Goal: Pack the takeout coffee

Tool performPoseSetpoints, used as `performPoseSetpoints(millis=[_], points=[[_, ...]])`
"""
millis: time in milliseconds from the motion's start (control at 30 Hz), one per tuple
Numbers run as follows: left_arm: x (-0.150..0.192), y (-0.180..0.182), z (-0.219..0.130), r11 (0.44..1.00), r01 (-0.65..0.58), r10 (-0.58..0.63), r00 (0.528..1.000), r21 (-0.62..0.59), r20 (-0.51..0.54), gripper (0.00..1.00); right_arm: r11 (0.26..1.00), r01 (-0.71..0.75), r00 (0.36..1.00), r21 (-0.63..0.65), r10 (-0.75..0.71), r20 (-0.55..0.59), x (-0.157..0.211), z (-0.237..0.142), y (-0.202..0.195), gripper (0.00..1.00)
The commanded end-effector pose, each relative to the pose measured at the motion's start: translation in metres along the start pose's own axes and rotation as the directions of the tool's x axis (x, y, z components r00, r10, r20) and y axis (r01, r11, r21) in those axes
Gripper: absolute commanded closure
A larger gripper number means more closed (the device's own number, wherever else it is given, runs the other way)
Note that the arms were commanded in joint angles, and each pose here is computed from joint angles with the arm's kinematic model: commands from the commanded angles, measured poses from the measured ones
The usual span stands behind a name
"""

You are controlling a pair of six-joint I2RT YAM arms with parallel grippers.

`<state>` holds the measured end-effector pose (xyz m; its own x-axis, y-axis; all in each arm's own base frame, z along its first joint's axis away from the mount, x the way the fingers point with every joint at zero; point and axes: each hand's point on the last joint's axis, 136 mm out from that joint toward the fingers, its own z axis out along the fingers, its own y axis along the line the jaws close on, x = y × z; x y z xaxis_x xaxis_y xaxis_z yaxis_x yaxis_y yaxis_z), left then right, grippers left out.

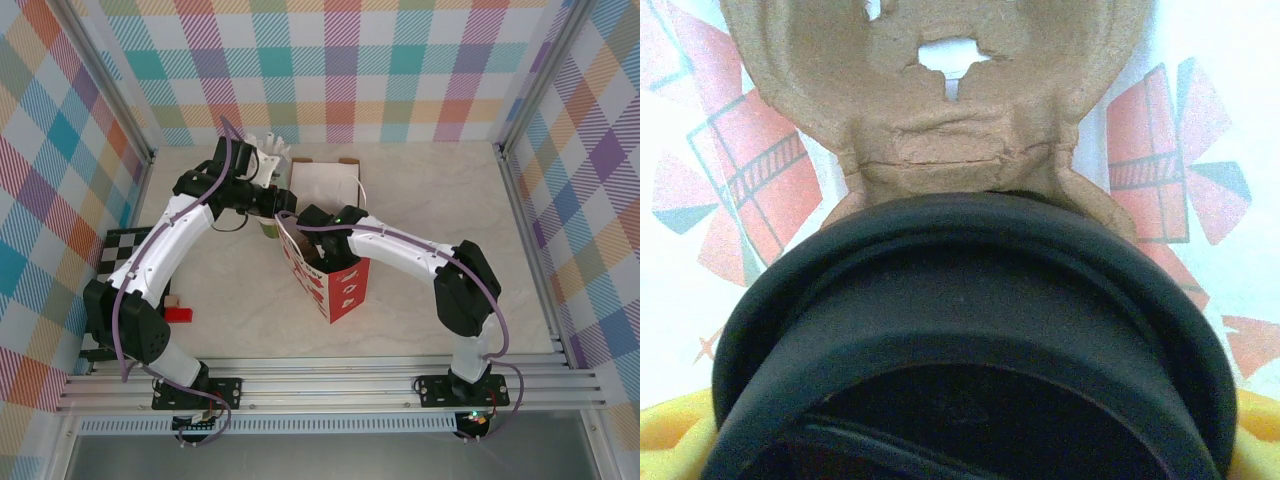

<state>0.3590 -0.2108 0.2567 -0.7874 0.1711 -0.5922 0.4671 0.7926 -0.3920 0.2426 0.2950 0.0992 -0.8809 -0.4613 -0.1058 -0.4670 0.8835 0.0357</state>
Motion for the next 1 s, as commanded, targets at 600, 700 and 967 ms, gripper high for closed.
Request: performPoseSetpoints(millis=[600, 700, 967], points=[[-0.003, 0.000, -0.013, 0.999, -0.017, 0.019, 0.999, -0.032, 0.047, 0.42, 0.998, -0.032, 0.997, 0.055, 0.036, -0.066, 0.011, -0.010, -0.009, 0.28], [-0.003, 0.000, -0.012, 0.999, -0.015, 0.017, 0.999, -0.031, 0.042, 0.42, 0.998, -0.034, 0.998, 0.054, 0.037, -0.052, 0.009, -0.012, -0.009, 0.26], [-0.002, -0.002, -0.010, 1.000, -0.015, 0.016, 0.999, -0.018, 0.037, 0.40, 0.998, -0.039, 0.998, 0.050, 0.041, -0.040, 0.007, -0.016, -0.008, 0.22]])
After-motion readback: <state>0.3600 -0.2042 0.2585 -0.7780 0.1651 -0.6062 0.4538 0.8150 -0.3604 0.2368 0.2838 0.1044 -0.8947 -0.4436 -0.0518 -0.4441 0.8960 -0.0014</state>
